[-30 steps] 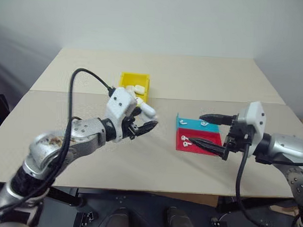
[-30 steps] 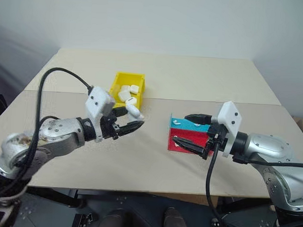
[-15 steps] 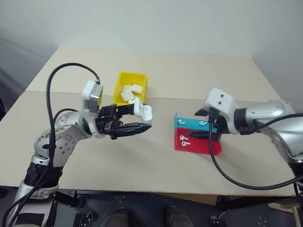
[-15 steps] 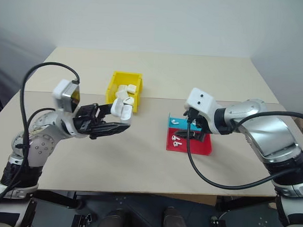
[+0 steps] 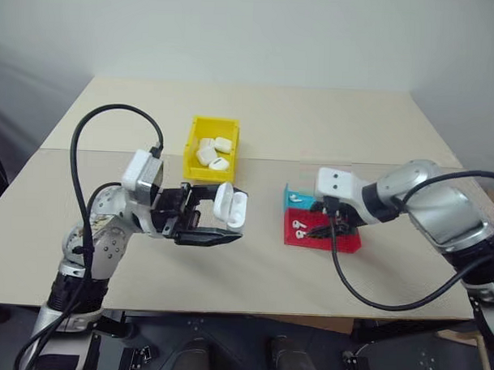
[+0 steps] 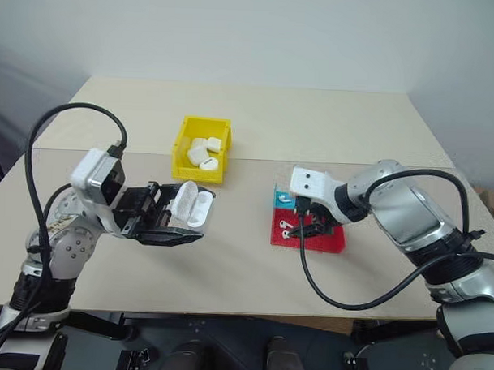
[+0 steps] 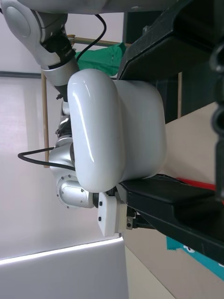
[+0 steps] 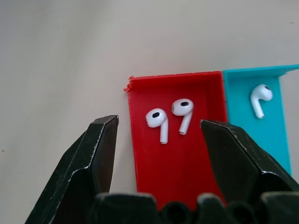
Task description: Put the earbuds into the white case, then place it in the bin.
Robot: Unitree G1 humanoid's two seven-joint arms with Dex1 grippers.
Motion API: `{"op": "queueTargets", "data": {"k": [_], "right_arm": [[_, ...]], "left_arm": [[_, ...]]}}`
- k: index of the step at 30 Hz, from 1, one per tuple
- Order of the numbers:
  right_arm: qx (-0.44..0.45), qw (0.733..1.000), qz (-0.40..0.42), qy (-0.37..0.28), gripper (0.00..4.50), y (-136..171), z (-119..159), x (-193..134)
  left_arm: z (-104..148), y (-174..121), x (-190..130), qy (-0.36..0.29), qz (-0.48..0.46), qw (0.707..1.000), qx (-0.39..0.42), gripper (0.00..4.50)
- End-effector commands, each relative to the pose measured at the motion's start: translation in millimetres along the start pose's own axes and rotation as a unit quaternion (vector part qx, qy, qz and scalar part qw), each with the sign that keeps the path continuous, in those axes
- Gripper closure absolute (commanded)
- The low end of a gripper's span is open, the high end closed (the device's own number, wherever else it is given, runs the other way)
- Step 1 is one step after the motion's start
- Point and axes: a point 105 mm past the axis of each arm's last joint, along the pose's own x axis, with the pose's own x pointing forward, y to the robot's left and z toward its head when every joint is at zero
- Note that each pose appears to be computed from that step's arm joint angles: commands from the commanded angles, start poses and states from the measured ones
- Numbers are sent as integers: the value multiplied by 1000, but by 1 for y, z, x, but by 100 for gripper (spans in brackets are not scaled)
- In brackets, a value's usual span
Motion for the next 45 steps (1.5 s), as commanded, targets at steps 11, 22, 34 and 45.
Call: {"op": "queueTargets", "data": {"k": [11,22,34,45], "right_arm": [[-54,998,11,41,183,-9,-1,19],[-50,997,11,54,279,-10,-6,28],[-50,997,13,58,279,-12,-10,34],[-46,997,20,62,363,-7,-16,38]], "left_arm": [[4,-5,12,-8,23,999,35,162],[5,-4,12,-5,34,999,35,162],[5,-5,11,-1,40,999,33,162],[7,-7,10,-2,45,999,28,162]]}}
